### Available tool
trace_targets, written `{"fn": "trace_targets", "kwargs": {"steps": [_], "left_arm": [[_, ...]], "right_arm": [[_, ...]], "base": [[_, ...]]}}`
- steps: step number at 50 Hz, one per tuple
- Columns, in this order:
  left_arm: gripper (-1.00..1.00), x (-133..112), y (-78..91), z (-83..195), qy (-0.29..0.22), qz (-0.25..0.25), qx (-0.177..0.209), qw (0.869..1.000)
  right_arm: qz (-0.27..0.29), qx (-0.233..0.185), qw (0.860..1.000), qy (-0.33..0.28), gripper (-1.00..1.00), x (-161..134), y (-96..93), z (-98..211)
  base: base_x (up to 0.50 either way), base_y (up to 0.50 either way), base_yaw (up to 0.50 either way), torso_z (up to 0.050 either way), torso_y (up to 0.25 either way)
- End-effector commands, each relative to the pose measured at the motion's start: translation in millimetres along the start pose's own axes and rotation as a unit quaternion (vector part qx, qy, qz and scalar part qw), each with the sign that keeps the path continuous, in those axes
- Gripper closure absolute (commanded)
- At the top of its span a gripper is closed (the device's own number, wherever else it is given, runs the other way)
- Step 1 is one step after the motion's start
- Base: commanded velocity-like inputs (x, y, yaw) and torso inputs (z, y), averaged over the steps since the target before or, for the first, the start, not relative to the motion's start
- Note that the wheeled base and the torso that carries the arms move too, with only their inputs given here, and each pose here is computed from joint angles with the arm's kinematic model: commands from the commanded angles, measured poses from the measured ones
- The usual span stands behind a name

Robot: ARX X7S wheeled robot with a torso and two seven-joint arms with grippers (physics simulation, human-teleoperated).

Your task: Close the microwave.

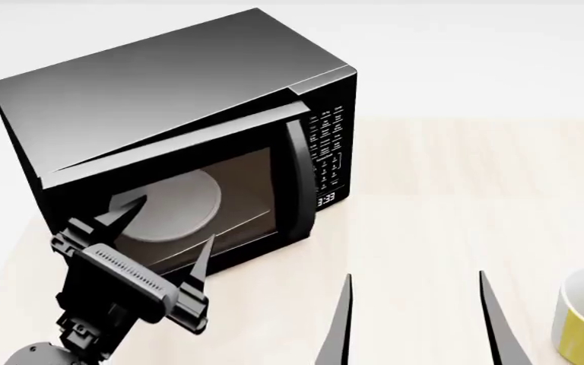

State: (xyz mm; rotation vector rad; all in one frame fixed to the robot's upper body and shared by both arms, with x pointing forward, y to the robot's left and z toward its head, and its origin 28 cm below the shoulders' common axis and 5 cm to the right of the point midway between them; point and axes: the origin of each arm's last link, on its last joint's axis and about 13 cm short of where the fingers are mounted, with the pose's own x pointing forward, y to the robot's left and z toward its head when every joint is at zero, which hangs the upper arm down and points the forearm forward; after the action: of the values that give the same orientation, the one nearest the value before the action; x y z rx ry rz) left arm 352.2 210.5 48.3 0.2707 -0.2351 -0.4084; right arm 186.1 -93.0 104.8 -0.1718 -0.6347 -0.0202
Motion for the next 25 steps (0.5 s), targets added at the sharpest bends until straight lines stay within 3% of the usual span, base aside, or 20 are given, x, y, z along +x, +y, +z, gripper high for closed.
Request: {"fn": "trace_targets", "kwargs": {"steps": [1,25], "left_arm": [[-1.0,0.8,14.7,0.9,-0.006,0.067,-0.018,0.998],[-1.0,-0.2,17.0,-5.4,-0.004,0.109,-0.019,0.994]], "right_arm": [[0.001,0.0,1.0,0.001,-1.0,-0.1,0.3,-0.4],[0.006,0.002,1.0,0.004,-1.0,-2.2,1.7,-1.3]], "base": [[0.0,0.0,0.0,0.0,0.0],[0.0,0.0,0.0,0.0,0.0]]}}
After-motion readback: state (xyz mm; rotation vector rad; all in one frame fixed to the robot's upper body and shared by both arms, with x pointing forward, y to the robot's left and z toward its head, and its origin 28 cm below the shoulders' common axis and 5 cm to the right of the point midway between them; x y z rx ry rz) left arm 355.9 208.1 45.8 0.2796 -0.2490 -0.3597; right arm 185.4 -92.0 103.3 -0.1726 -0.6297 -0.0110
